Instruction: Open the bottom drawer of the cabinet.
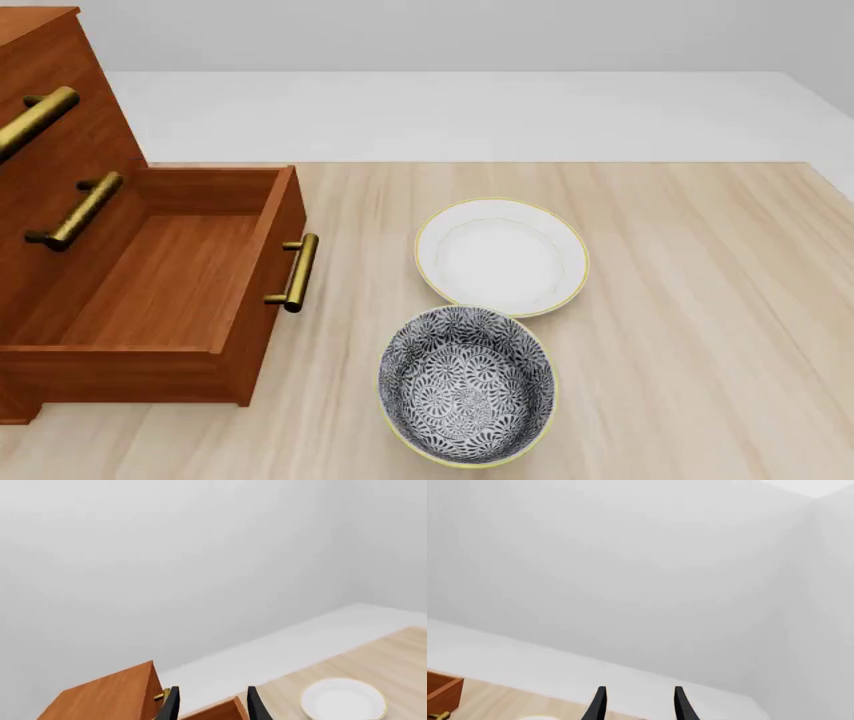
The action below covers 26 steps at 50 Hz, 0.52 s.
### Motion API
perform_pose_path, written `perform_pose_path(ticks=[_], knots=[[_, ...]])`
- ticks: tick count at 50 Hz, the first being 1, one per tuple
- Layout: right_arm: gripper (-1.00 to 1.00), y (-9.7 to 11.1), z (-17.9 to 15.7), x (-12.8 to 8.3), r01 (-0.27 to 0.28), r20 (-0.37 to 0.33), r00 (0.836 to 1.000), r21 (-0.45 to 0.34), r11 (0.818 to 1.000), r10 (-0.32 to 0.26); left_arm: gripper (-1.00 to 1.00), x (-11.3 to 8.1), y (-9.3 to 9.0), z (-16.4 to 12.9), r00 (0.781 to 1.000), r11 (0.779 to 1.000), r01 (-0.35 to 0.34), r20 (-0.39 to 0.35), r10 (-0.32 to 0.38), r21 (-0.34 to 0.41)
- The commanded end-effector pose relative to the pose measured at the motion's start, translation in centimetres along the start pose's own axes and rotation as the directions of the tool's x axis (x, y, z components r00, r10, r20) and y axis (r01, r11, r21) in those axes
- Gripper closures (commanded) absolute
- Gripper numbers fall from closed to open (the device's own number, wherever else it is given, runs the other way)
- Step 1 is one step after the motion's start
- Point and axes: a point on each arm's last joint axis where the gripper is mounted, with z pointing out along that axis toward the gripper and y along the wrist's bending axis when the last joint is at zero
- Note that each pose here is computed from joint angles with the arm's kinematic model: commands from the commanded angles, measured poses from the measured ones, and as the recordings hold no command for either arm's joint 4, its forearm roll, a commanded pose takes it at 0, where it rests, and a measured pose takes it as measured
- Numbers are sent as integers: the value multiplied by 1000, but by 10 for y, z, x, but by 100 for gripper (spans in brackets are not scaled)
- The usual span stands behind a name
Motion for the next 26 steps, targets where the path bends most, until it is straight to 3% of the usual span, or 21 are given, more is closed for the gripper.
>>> perform_pose_path(ticks=[1,8,26], knots=[[-100,-8,-21,-21,-1,-17,1000,-21,1000,1,-100,-27,8,-20,998,999,-40,44,41,-23],[-100,-11,-28,-23,-25,-50,998,-51,998,23,-100,-37,10,-32,998,998,-52,28,53,-27],[-100,-15,-39,-25,-62,-106,993,-82,995,53,-100,-18,4,-20,994,996,-85,-64,85,5]])
